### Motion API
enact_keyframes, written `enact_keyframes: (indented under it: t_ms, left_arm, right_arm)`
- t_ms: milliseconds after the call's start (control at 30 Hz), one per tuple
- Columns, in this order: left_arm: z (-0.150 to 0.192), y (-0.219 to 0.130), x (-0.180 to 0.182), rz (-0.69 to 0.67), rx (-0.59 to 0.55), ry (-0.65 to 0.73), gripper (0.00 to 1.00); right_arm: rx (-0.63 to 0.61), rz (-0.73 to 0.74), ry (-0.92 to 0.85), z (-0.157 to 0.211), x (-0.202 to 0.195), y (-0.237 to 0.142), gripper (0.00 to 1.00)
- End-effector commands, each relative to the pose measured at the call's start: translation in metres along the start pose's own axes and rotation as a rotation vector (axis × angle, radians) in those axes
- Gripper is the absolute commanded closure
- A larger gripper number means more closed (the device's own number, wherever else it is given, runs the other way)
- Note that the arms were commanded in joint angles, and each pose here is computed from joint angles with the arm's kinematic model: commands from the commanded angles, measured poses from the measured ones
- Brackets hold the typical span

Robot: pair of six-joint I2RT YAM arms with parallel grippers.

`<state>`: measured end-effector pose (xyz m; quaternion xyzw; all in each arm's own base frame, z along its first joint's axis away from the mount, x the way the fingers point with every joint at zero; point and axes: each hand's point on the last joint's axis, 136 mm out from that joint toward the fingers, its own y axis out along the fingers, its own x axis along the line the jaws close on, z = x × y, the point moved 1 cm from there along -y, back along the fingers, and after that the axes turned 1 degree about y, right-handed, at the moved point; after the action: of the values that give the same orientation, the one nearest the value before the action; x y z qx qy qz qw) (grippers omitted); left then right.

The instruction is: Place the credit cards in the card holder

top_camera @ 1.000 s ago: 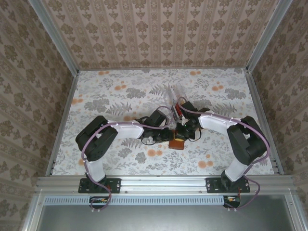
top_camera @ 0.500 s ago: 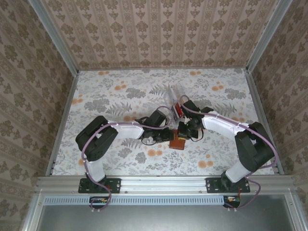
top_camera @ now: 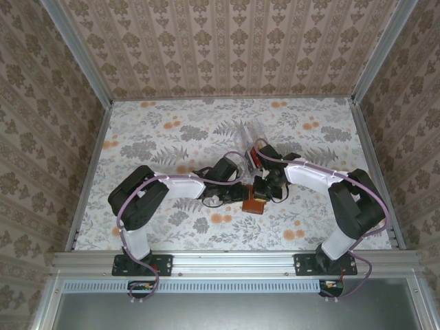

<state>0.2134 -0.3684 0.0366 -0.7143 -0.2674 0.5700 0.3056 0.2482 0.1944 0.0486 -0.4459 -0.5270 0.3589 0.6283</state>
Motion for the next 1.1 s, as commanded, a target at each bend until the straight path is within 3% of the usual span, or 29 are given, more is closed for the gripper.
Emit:
enact_keyframes:
  t_ms: [0, 533, 700, 867, 1067]
  left_arm:
    - [0.004, 0.001, 0.002, 0.001, 0.015, 0.000, 0.75]
    - [0.004, 0.002, 0.003, -0.001, 0.021, -0.003, 0.75]
    - [0.004, 0.002, 0.003, -0.004, 0.021, -0.001, 0.76]
    - [0.004, 0.002, 0.003, -0.005, 0.023, -0.004, 0.75]
    - [0.004, 0.003, 0.003, -0.003, 0.025, -0.003, 0.76]
  right_arm:
    - [-0.009, -0.018, -0.004, -0.005, 0.009, -0.001, 1.00]
    - [-0.028, -0.031, -0.004, -0.009, 0.011, -0.001, 0.99]
    - [-0.043, -0.042, -0.009, -0.009, 0.012, -0.005, 0.89]
    - [-0.085, -0.065, -0.036, -0.006, 0.015, -0.025, 0.68]
    - [-0.132, -0.033, -0.018, -0.003, -0.001, -0.038, 0.63]
